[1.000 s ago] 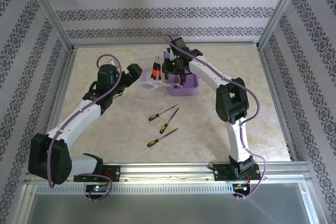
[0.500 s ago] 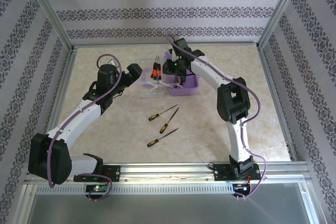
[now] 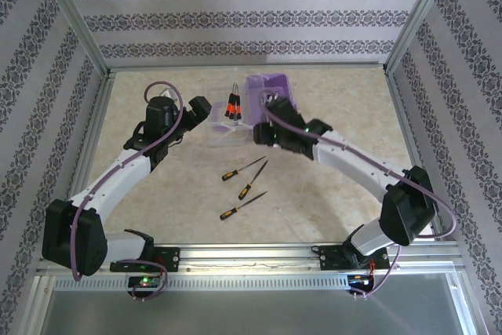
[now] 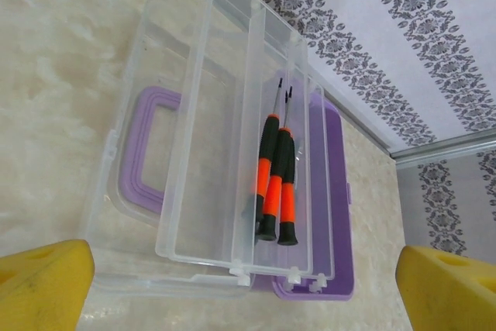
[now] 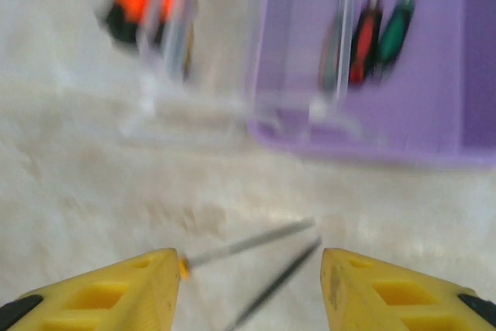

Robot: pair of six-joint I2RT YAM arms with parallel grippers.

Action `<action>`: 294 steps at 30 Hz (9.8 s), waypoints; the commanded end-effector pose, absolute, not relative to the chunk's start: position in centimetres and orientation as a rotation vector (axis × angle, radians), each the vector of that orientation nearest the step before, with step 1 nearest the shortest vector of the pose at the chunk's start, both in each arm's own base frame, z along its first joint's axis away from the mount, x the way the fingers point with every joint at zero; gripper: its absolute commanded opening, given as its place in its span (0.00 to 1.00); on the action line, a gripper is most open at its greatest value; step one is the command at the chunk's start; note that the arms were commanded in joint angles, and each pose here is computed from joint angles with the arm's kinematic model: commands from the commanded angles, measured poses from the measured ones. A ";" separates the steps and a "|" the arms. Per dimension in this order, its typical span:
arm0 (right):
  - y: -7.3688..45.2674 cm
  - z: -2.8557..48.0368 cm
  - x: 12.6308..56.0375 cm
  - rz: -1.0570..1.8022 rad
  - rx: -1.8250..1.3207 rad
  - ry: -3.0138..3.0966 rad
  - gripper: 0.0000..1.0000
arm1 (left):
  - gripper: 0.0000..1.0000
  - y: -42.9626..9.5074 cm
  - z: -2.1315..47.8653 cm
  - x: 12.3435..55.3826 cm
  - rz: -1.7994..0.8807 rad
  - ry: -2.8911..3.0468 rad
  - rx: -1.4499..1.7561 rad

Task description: Pack the tool kit

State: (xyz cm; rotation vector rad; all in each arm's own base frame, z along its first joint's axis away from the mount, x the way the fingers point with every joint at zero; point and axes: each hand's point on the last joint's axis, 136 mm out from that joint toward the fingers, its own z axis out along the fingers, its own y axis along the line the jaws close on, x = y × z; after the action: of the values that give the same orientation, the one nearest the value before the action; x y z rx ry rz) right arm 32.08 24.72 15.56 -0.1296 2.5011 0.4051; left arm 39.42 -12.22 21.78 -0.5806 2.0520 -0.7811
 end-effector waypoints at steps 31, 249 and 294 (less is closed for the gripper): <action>28.8 0.6 23.9 0.230 -0.096 2.819 0.49 | 1.00 -12.2 22.5 39.9 -0.822 2.045 -0.596; 32.4 1.4 18.0 0.589 -0.195 2.902 0.54 | 1.00 -10.6 22.4 41.7 -0.984 2.039 -0.670; 30.7 2.5 24.7 0.041 -0.305 2.740 0.65 | 1.00 -10.6 22.3 41.7 -0.987 2.043 -0.674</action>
State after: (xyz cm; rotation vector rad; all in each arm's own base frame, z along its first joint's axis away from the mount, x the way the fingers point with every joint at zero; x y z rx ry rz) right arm 24.56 31.59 2.33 -0.3425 2.7529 0.0967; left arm 41.45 -10.51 21.04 -0.7025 2.0612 -0.9934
